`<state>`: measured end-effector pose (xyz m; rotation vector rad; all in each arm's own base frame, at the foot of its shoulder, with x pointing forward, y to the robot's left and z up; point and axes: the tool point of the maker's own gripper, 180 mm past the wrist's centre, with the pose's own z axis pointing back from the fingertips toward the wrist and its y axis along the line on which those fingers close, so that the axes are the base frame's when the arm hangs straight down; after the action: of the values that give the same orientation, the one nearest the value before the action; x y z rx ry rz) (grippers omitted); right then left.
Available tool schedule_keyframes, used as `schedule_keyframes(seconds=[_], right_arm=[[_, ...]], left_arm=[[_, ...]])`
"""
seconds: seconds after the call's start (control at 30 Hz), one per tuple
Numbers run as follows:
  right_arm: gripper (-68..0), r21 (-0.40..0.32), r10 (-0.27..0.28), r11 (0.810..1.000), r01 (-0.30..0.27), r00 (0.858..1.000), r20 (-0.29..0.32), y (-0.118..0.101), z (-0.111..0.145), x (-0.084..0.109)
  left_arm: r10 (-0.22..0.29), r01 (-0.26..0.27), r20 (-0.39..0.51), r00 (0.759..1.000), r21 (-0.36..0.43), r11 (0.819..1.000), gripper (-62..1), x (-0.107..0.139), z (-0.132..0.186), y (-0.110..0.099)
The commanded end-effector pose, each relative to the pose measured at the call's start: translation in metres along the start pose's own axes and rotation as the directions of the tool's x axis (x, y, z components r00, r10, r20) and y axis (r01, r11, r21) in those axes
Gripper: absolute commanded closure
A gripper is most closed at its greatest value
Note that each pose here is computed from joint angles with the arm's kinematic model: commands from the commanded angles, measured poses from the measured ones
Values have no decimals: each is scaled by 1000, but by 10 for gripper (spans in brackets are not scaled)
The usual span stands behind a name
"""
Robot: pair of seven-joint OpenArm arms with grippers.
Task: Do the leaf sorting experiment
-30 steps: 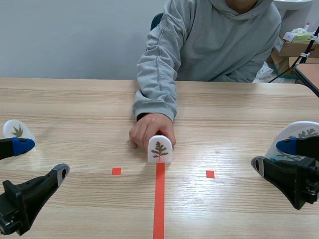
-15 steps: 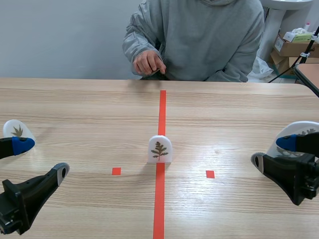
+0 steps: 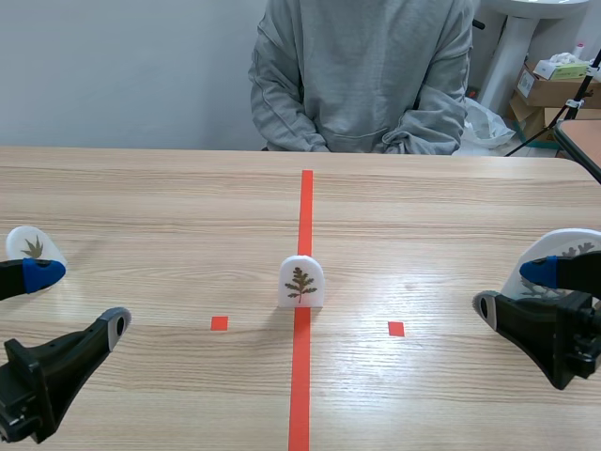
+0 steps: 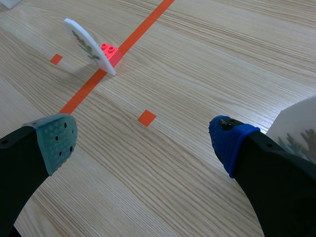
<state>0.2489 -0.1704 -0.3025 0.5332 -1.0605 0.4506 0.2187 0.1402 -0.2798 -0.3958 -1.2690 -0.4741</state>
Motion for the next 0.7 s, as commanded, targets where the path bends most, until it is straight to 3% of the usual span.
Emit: schedule_keyframes(seconds=[0.0,0.67], right_arm=[[-547,10,21,1000,-21,999,33,-1,0,13],[-547,9,29,1000,-29,999,21,-1,0,11]], left_arm=[[-2,1,35,999,5,1000,-572,10,-1,1],[-2,1,35,999,5,1000,-572,10,-1,1]])
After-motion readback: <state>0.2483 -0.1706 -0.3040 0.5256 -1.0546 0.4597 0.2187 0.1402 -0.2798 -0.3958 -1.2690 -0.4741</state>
